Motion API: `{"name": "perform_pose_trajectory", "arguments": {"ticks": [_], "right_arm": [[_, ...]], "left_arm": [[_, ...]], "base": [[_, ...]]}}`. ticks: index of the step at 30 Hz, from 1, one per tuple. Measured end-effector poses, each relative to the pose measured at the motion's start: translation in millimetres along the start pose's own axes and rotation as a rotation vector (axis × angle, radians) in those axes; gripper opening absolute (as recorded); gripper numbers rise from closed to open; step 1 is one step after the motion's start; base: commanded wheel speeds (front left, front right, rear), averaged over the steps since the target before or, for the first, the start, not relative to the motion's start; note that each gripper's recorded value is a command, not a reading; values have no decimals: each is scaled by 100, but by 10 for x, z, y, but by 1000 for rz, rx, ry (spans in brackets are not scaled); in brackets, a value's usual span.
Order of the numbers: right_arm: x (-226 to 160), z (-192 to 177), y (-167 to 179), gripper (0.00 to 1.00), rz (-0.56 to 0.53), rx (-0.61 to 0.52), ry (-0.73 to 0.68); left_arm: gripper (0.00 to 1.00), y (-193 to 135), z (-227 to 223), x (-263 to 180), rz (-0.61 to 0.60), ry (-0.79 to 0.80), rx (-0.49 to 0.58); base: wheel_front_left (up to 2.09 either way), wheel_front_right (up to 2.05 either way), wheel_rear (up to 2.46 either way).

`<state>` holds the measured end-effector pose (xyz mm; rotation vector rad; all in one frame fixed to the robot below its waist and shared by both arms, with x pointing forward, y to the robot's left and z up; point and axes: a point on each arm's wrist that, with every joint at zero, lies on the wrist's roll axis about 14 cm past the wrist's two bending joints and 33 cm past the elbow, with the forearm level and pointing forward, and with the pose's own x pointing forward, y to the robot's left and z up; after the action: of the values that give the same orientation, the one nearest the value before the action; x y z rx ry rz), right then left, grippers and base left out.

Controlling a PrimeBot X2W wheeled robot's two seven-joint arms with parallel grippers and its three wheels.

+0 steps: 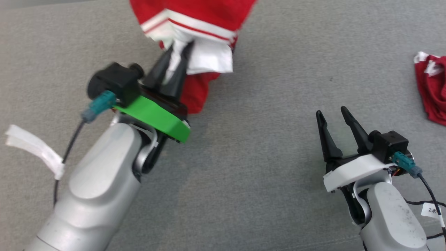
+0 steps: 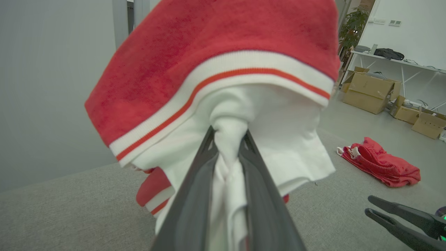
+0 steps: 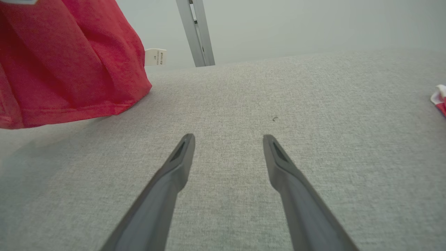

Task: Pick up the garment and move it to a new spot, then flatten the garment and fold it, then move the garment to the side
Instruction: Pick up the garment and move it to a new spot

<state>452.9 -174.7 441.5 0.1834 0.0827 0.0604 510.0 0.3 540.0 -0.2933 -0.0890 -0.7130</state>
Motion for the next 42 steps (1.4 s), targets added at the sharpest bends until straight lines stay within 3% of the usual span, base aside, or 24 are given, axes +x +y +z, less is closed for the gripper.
{"name": "perform_pose_trajectory", "arguments": {"ticks": [3,4,5,11,20,27,35,42], "right_arm": [[-144,41,-154,100,-45,-5,-3],[-186,66,-205,100,-60,-6,-8],[-262,102,-288,100,-85,-8,-14],[-442,209,-476,100,-146,-15,-36],[-429,296,-324,100,-105,-14,-63],[-471,323,-182,100,-68,-16,-71],[-623,291,-97,100,-51,-12,-63],[-743,183,-30,100,-35,-15,-33]], "left_arm": [[0,-403,-338,89,-91,81,-57],[17,-507,-474,90,-114,118,-68],[100,-639,-657,81,-131,164,-95],[100,-654,-786,43,-98,190,-108],[100,150,-572,-492,220,128,-44],[100,517,-297,-1124,425,60,18],[100,543,-444,-1904,577,127,47],[100,479,-524,-2310,662,147,29]], "base": [[0,0,0],[0,0,0],[0,0,0],[0,0,0],[0,0,0],[0,0,0],[0,0,0],[0,0,0]]}}
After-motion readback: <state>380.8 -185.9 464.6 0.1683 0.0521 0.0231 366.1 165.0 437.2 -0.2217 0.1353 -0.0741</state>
